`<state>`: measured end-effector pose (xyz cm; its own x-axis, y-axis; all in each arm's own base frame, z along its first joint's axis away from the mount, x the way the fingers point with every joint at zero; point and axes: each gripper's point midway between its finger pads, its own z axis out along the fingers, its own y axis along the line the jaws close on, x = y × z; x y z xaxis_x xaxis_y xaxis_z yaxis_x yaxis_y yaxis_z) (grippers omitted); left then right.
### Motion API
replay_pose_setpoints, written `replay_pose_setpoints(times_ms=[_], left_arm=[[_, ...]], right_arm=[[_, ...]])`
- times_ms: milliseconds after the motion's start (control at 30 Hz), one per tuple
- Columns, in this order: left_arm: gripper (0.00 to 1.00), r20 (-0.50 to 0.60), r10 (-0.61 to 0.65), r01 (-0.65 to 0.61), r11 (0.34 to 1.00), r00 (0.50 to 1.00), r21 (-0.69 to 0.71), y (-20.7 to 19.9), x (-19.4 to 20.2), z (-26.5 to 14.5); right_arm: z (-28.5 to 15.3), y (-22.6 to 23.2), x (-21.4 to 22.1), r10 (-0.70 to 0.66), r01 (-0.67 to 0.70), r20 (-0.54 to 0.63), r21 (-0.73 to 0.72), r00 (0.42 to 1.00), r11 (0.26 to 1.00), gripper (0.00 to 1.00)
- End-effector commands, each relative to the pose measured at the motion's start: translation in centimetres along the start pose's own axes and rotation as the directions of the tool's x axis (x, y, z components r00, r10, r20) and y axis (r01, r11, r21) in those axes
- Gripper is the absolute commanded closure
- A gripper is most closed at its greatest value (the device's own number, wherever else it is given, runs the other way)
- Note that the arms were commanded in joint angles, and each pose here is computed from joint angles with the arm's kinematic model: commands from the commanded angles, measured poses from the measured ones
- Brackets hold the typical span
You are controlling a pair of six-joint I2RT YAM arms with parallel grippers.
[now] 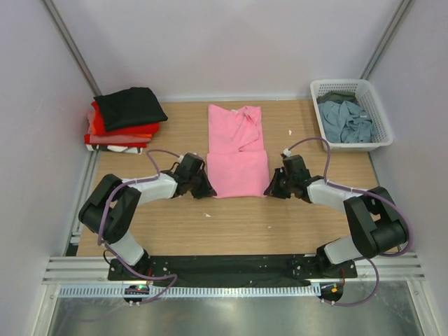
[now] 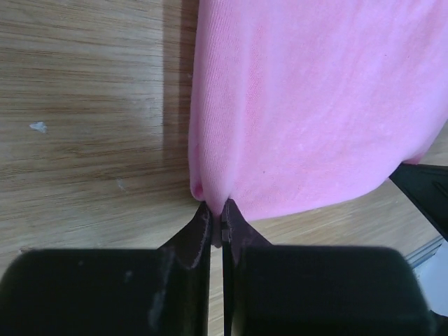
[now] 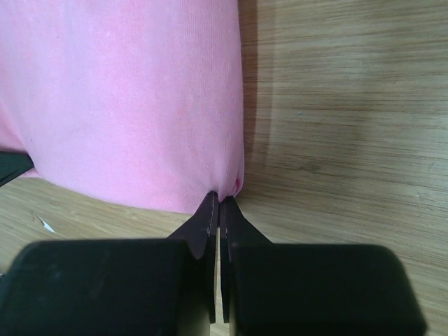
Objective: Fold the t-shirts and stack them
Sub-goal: Fold the tshirt
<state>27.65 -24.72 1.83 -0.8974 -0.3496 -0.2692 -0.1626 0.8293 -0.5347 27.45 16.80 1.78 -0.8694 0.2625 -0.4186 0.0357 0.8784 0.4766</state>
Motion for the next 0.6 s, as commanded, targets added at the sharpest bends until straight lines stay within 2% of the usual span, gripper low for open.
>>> replay_pose_setpoints(times_ms=[0, 333, 567], left_arm=[[0.99, -0.047, 0.006, -0.01, 0.996, 0.999, -0.087, 2.6, 1.8, 0.9], [1.0, -0.066, 0.055, -0.06, 0.995, 0.996, -0.084, 2.1, 4.1, -1.0], [1.0, -0.036, 0.092, -0.094, 0.993, 0.995, -0.066, 1.4, 6.3, -5.1]], right_arm=[[-0.6, 0.4, 0.0, -0.006, 0.007, 0.01, -0.022, 1.0, 1.0, 0.99], [-4.1, 0.9, 1.2, -0.006, 0.008, 0.023, -0.057, 1.0, 0.998, 0.99], [-7.5, 0.2, 3.4, 0.008, -0.006, 0.027, -0.059, 1.0, 0.998, 0.99]])
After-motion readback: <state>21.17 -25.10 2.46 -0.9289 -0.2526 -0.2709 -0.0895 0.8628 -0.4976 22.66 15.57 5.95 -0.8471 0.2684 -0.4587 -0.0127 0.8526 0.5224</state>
